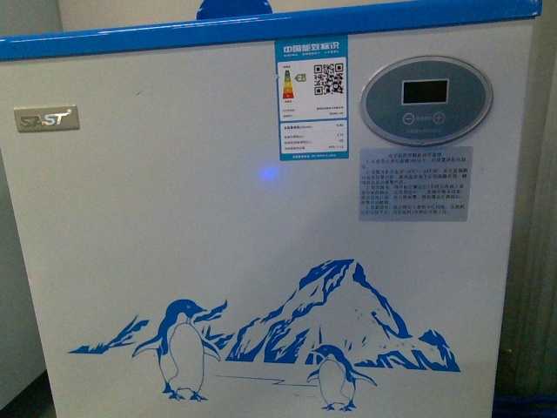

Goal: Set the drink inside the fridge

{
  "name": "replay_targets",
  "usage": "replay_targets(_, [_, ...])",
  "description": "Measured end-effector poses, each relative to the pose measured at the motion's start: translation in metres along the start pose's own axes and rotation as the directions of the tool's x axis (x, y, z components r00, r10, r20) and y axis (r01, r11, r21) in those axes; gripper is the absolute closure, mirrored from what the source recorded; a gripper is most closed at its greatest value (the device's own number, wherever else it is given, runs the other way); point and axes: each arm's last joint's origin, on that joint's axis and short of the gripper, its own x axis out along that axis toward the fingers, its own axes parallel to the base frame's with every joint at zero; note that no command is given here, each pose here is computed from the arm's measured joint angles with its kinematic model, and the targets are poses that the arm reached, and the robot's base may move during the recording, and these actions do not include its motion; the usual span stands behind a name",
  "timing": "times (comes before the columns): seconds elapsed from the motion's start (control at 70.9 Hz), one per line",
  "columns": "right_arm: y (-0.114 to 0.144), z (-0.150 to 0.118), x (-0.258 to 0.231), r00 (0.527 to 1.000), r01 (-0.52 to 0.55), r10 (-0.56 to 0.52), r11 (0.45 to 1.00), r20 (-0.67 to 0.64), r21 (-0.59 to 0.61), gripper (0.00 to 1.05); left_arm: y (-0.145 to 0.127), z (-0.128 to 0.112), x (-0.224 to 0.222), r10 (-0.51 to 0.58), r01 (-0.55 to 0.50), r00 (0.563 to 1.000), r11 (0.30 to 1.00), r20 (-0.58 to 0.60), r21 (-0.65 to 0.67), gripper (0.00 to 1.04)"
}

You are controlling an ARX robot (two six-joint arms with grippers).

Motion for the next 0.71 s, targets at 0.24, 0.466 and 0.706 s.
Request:
replay_targets(0.24, [-0.0011, -0.0055, -0.0006, 0.999, 0.023, -0.023, 1.000, 0.025, -0.009, 0.64, 0.0000, 0.0000, 0.0000, 0.000, 0.000, 1.000, 1.000, 0.000, 0.000, 0.08])
replay_targets(0.466, [-0.0018, -0.0091, 0.0006, 1.000, 0.025, -0.025, 1.000, 0.014, -0.010, 0.64, 0.0000, 0.0000, 0.0000, 0.000, 0.000, 1.000, 1.000, 0.000, 0.000, 0.08])
replay_targets(0.706, [-0.0017, -0.0091, 0.0006, 1.000, 0.024, -0.024, 1.000, 0.013, -0.012, 0.64, 0.0000, 0.0000, 0.0000, 0.000, 0.000, 1.000, 1.000, 0.000, 0.000, 0.08])
